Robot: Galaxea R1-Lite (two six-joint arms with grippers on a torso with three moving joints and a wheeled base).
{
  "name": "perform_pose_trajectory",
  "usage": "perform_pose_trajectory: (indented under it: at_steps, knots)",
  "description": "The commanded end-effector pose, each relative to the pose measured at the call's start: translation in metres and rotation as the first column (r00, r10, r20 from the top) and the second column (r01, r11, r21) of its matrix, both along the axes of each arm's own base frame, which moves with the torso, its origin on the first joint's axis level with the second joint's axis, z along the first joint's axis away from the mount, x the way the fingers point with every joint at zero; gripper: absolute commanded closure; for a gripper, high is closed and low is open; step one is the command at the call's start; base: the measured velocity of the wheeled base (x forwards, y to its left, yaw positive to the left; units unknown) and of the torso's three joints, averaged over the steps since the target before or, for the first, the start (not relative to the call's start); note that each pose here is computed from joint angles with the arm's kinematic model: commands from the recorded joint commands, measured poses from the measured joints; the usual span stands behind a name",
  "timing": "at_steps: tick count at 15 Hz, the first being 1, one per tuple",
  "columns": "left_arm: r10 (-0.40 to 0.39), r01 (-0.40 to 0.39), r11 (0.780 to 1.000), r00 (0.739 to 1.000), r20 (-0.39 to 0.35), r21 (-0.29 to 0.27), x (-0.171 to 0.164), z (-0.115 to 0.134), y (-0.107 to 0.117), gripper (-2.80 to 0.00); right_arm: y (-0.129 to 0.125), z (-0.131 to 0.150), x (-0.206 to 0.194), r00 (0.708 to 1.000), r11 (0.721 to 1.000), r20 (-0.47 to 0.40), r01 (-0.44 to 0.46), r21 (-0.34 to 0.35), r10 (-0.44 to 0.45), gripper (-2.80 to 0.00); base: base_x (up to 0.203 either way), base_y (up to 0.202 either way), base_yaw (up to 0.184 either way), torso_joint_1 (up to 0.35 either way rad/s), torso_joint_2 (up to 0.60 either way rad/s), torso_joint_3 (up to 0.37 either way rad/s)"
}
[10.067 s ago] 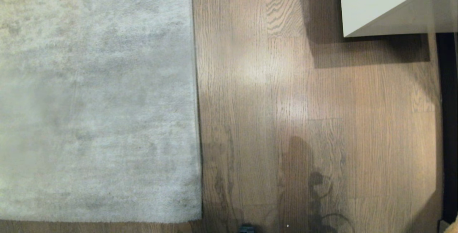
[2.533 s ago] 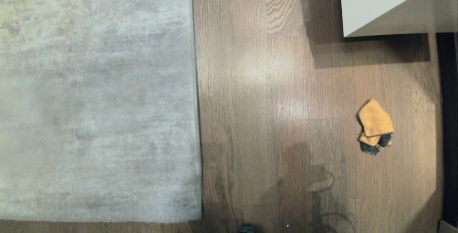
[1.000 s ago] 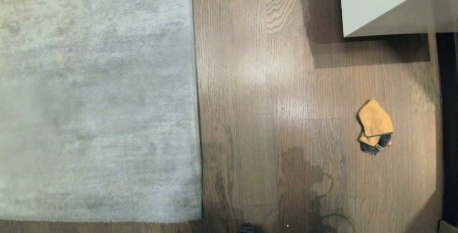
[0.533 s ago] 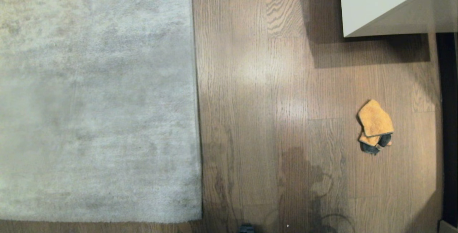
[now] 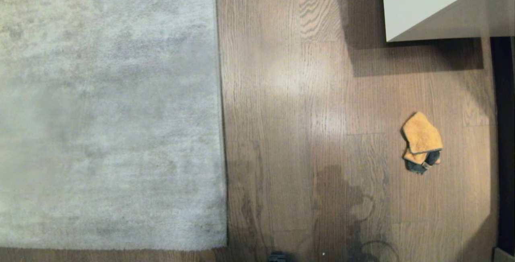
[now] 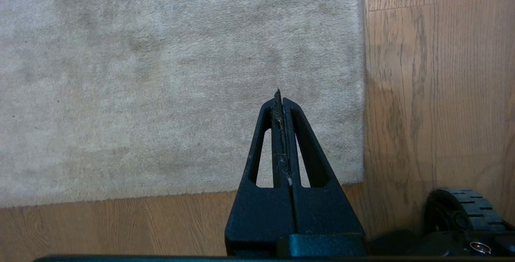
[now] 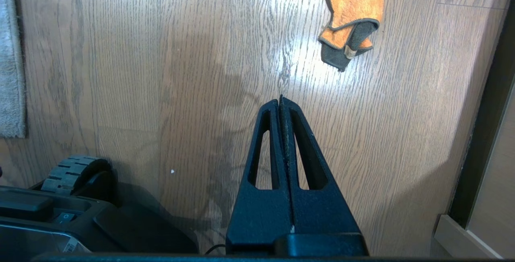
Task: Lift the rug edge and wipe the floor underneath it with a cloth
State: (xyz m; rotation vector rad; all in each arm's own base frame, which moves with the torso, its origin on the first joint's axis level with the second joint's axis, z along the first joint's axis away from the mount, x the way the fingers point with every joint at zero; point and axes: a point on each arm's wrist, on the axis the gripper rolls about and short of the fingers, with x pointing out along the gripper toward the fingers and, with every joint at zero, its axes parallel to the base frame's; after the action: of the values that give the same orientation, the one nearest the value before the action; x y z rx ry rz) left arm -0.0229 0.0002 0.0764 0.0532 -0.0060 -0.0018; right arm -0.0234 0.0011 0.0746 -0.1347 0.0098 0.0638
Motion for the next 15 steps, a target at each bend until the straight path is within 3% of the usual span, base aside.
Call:
perform_pose_trajectory:
  at_steps: [1,7,15]
  knots:
    - [0.0,0.0,1.0,1.0,0.0,0.0,0.0,0.0,0.0,0.0,0.0,0.0,0.0002,1.0,1.0,-0.003,-0.001,-0.001,0.001,0.0,0.0,0.0,0.0,0.0,0.0,0.0]
    - [0.0,0.0,1.0,1.0,0.0,0.0,0.0,0.0,0.0,0.0,0.0,0.0,0.0002,1.0,1.0,-0.003,-0.001,-0.001,0.001,0.0,0.0,0.0,0.0,0.0,0.0,0.008]
    - [0.0,0.0,1.0,1.0,0.0,0.0,0.0,0.0,0.0,0.0,0.0,0.0,0.0002,1.0,1.0,-0.003,-0.001,-0.001,0.001,0.0,0.0,0.0,0.0,0.001,0.0,0.178]
